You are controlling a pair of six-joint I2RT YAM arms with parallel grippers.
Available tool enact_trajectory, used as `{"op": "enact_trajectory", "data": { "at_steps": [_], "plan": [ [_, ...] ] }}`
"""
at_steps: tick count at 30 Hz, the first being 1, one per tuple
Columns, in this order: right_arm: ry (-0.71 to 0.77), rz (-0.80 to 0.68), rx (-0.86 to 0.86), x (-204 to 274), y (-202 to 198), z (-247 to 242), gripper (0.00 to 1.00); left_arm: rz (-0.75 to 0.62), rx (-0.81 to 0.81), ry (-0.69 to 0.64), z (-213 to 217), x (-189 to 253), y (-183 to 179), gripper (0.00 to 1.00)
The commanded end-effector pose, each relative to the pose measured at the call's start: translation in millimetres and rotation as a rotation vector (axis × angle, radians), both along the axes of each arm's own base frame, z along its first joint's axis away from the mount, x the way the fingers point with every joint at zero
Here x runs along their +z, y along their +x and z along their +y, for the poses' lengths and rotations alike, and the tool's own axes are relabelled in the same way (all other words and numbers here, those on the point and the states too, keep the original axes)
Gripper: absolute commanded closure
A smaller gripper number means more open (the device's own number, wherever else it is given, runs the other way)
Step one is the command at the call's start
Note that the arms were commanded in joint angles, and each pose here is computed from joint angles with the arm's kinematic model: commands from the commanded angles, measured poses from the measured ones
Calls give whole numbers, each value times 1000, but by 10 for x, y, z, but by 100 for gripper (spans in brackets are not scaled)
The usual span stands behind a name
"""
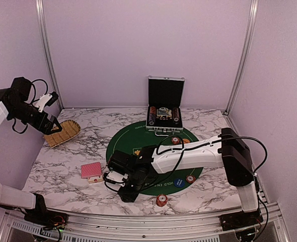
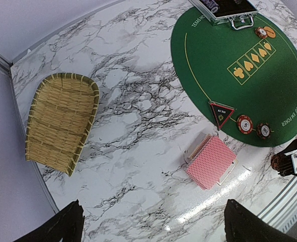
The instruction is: Distribute texas hold em gaming equipment
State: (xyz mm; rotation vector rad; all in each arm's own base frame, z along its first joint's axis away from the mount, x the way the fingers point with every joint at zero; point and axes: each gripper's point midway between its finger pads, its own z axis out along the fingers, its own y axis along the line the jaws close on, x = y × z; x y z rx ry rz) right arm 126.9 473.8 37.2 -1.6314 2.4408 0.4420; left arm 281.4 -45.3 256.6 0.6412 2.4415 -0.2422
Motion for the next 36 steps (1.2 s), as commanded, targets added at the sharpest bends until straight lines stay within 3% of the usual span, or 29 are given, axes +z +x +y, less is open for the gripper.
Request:
{"op": "enact_trajectory", "data": {
  "at_steps": [1,18,26,30,36],
  "plan": [
    [53,-43,-20,180,103,134,76,0,-11,9,-3,47,-76,1],
    [118,-108,-163,800,616,-177,77,1,-9,-2,-16,62,-71,1],
    [82,-165,-395,834,1590,-994,77,-1,-9,0,-13,64,-69,1],
    [56,-199,-550,711,2133,-1515,77,1,-5,2,-6,61,-71,1],
    [9,-205,-710,374,2646,-2095,78,-5,-4,11,7,75,-71,1]
  ]
}}
